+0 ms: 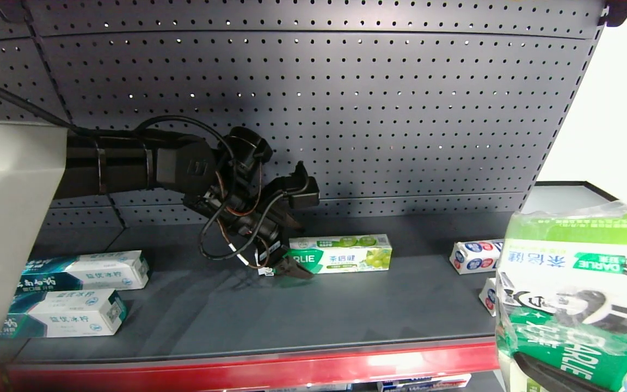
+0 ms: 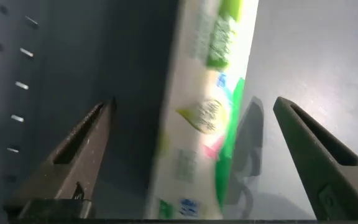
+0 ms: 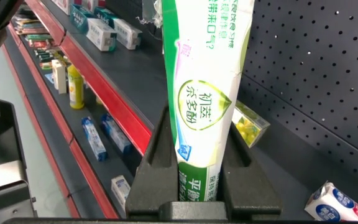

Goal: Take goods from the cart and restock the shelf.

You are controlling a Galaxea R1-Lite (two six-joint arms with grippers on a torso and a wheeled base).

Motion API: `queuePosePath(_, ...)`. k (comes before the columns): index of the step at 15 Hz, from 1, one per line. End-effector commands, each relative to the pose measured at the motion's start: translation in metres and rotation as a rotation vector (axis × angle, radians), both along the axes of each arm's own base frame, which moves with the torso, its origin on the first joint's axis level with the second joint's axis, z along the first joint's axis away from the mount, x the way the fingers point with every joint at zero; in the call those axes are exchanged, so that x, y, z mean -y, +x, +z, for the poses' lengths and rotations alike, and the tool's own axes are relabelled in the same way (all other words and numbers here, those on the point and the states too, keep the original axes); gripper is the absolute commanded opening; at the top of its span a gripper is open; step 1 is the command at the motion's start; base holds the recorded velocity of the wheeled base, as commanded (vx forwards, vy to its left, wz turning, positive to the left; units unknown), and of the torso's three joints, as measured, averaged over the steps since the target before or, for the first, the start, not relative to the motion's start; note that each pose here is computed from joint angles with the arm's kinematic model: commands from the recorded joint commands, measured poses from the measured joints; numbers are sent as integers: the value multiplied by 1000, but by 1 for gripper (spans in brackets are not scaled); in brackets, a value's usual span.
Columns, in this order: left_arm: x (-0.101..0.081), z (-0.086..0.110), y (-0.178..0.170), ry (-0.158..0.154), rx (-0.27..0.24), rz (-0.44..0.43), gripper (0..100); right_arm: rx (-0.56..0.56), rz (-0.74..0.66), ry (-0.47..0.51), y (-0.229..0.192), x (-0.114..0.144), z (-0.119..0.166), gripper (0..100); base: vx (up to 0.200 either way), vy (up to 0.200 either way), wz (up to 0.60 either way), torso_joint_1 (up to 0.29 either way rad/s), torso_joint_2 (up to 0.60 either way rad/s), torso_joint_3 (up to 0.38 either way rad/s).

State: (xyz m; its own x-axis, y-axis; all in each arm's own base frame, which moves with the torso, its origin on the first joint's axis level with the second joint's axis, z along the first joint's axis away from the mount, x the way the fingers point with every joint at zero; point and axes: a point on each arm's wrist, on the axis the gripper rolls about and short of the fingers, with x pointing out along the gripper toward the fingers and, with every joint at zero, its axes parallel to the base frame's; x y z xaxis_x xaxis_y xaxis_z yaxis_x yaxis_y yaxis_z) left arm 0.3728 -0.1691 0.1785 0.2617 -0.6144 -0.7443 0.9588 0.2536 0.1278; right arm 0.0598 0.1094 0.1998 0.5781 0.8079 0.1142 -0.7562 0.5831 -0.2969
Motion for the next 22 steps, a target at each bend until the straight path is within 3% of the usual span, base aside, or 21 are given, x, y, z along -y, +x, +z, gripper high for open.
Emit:
queuePosePath(1,0,5,-1,7,-13,-3,100,-1,2,2,0,0,0,0,0,0,0,0,0,0)
queuePosePath(12,12,-8,6,24,-29,-21,100,-1,4,2,-1,0,0,0,0,0,0,0,0,0)
queuePosePath(14,12,-10,8,35,-11,-50,100,-2,4,0,-1,0,-1,0,0,0,0,0,0,0)
queuePosePath(15,11,-12,9,37,-16,-50,0,-1,4,2,-1,0,0,0,0,0,0,0,0,0)
queuePosePath(18,17,-14,7,65,-20,-50,0,-1,7,4,-1,1,0,0,0,0,0,0,0,0)
queuePosePath(22,18,-15,5,64,-33,-60,0,-4,5,-1,-2,1,-2,0,0,0,0,0,0,0)
